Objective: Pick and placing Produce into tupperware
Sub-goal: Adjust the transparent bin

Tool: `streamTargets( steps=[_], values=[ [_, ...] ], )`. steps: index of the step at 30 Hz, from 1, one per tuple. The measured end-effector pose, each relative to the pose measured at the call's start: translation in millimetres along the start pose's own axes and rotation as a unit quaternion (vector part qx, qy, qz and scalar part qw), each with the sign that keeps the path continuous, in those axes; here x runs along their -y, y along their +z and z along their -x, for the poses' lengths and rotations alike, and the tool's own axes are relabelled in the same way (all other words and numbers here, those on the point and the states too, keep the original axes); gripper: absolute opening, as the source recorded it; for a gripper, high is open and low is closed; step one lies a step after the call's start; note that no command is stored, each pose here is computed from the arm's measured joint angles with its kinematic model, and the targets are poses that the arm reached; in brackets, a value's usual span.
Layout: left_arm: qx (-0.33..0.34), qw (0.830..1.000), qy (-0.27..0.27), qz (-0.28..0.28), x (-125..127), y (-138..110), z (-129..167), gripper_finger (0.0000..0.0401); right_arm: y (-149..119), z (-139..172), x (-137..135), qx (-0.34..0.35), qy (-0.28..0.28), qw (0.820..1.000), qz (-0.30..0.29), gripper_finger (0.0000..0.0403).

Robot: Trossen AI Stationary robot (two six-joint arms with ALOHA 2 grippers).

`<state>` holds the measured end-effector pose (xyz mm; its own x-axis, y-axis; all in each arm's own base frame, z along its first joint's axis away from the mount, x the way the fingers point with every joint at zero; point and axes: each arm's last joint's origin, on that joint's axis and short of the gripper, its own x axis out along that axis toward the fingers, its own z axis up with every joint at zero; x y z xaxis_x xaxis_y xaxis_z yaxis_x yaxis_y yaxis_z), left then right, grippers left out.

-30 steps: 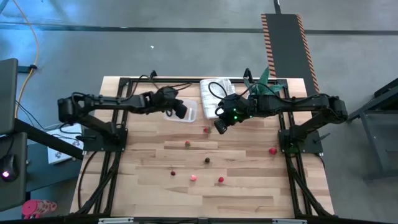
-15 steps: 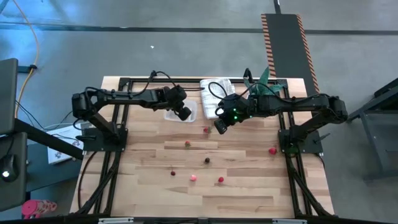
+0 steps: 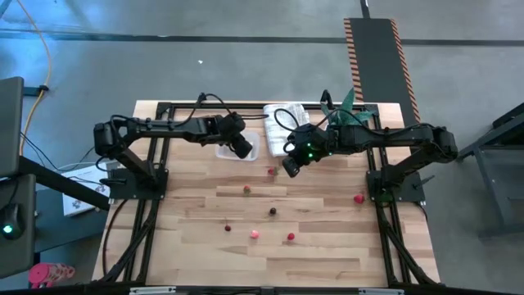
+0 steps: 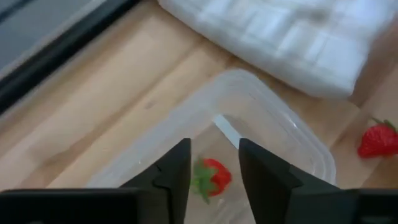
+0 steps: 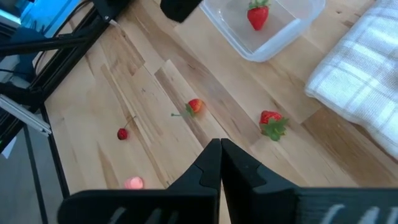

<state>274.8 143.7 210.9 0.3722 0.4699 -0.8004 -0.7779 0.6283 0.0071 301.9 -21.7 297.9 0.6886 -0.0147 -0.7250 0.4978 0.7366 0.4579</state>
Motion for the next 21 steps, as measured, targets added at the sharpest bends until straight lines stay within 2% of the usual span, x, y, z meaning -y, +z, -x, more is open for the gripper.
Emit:
streamTargets(
  steps=[5,7,11,18,21],
  values=[
    [0.008,0.997,0.067,0.042,-10.6,-2.3,19.9,0.0114,-0.3,0.0,0.2,-0.002,-0.001,1.0,0.0,0.0001],
    [0.0,0.995,0.094,0.045,-16.2,-6.0,29.8,0.009,-0.3,0.0,0.2,-0.001,-0.001,1.0,0.0,0.0001],
    [-0.04,0.991,0.126,0.031,-23.0,-15.7,39.0,0.0014,-0.2,0.0,0.1,-0.001,-0.001,1.0,0.008,0.0001],
    [-0.1,0.976,0.185,0.06,-43.6,-35.4,26.2,0.0003,-0.5,0.0,-1.2,0.001,0.002,1.0,0.019,0.0001],
    [-0.126,0.97,0.194,0.077,-55.3,-45.5,19.0,0.0001,-2.1,-0.1,-3.1,-0.001,0.005,1.0,0.022,0.0001]
  ],
)
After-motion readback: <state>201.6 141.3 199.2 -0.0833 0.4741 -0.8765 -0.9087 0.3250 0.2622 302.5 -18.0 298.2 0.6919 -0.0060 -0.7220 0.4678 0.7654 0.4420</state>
